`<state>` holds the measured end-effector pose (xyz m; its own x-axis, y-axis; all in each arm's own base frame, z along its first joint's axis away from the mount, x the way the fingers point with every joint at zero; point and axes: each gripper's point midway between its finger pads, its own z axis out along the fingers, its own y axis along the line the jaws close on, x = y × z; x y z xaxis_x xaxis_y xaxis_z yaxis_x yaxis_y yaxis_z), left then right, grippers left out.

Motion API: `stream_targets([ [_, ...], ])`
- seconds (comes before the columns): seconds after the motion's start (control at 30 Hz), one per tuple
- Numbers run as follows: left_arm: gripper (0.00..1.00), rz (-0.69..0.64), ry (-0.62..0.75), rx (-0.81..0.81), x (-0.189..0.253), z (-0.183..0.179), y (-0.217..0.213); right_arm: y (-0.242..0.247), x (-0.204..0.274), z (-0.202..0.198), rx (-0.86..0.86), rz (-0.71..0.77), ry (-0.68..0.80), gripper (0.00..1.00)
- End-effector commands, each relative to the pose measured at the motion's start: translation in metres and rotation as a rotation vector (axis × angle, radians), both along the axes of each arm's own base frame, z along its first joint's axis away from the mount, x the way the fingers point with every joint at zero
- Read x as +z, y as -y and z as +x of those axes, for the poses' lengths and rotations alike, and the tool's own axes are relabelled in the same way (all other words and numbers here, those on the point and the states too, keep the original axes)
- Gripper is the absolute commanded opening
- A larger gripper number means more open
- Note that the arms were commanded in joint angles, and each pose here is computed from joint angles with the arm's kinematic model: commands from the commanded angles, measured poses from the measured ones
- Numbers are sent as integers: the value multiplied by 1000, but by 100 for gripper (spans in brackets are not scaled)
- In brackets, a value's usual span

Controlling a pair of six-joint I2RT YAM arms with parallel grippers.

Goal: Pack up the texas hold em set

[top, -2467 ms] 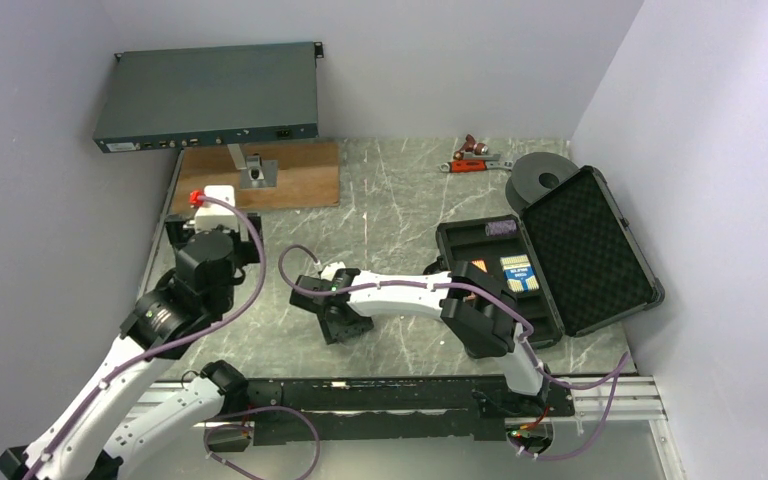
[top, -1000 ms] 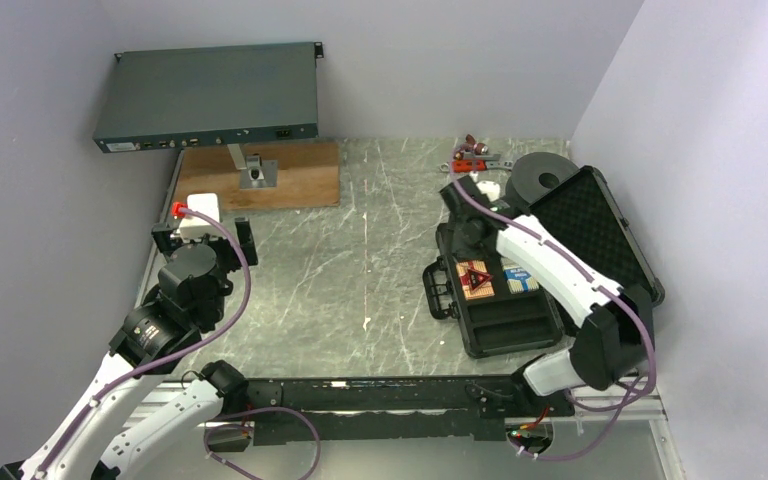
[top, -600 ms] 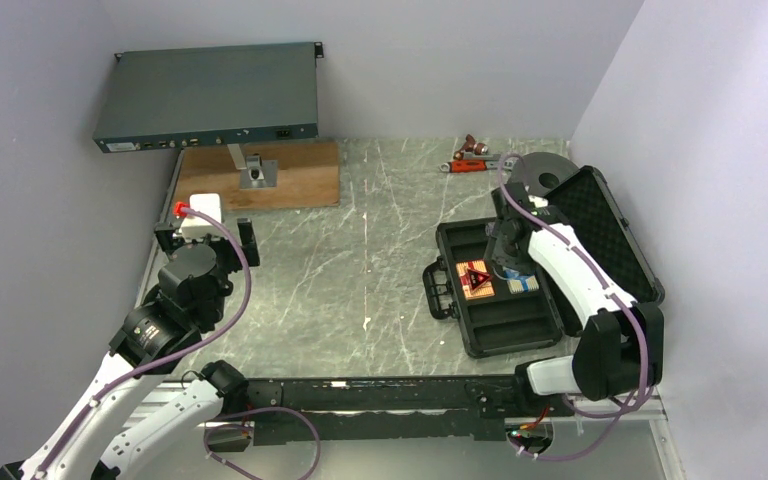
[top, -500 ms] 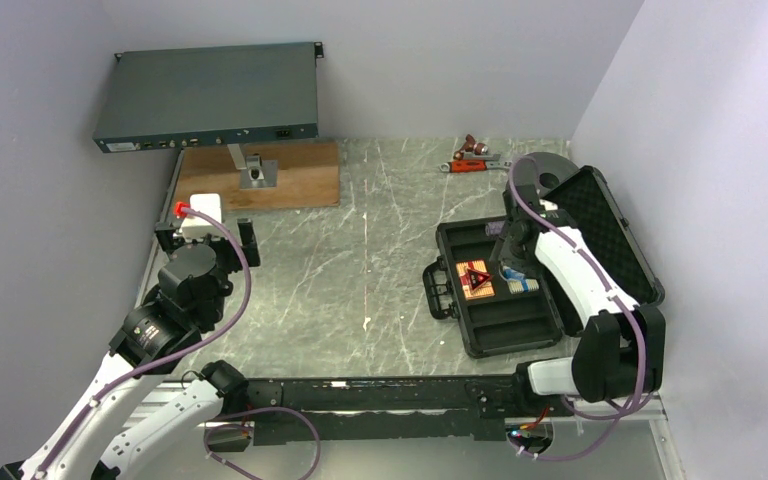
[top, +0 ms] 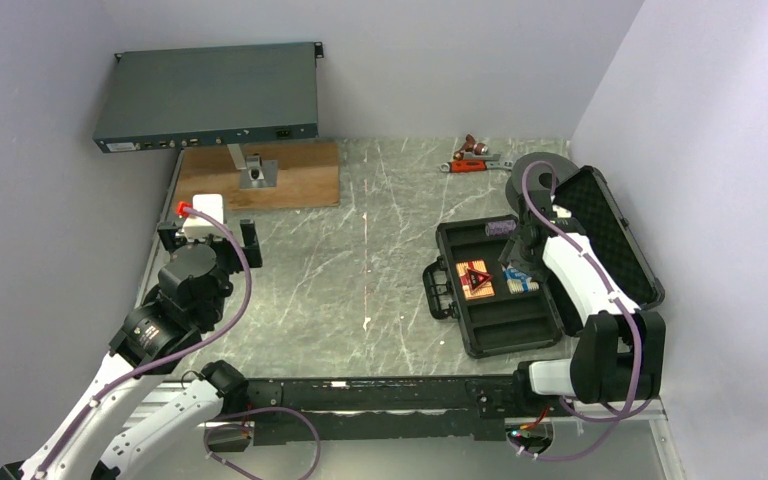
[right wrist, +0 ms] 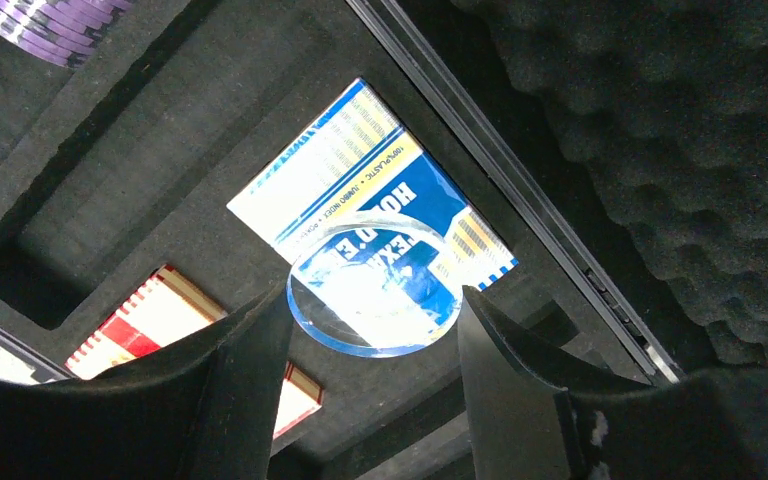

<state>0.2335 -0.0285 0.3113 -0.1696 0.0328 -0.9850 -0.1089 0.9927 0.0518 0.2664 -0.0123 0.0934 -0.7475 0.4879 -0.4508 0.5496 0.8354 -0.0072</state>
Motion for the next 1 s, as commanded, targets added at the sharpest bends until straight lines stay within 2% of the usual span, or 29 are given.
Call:
stream_targets([
  [0.0,99,-24,36,-15,9,1,2,-1,6,12,-12,15,71,5],
  [0.2,99,-20,32,-19,9,1,3,5,4,9,-35,-14,63,7],
  [0.37,99,-23,35,-19,9,0,3,7,1,8,-44,-20,60,18],
  [0.47,99,-20,35,-25,9,1,4,8,1,8,-39,-28,59,21],
  [0.57,99,-19,30,-27,8,1,5,11,1,7,-54,-45,58,32],
  [0.63,99,-21,31,-28,8,2,5,13,2,6,-58,-51,61,61],
  [0.7,99,-20,33,-29,8,2,5,12,2,7,-52,-45,64,79],
  [0.73,99,-19,32,-31,8,2,6,12,2,6,-52,-45,63,94],
  [0.77,99,-19,32,-31,8,2,6,12,2,6,-53,-47,63,99],
  [0.97,99,-19,31,-34,8,2,7,11,13,10,-45,-44,93,100],
])
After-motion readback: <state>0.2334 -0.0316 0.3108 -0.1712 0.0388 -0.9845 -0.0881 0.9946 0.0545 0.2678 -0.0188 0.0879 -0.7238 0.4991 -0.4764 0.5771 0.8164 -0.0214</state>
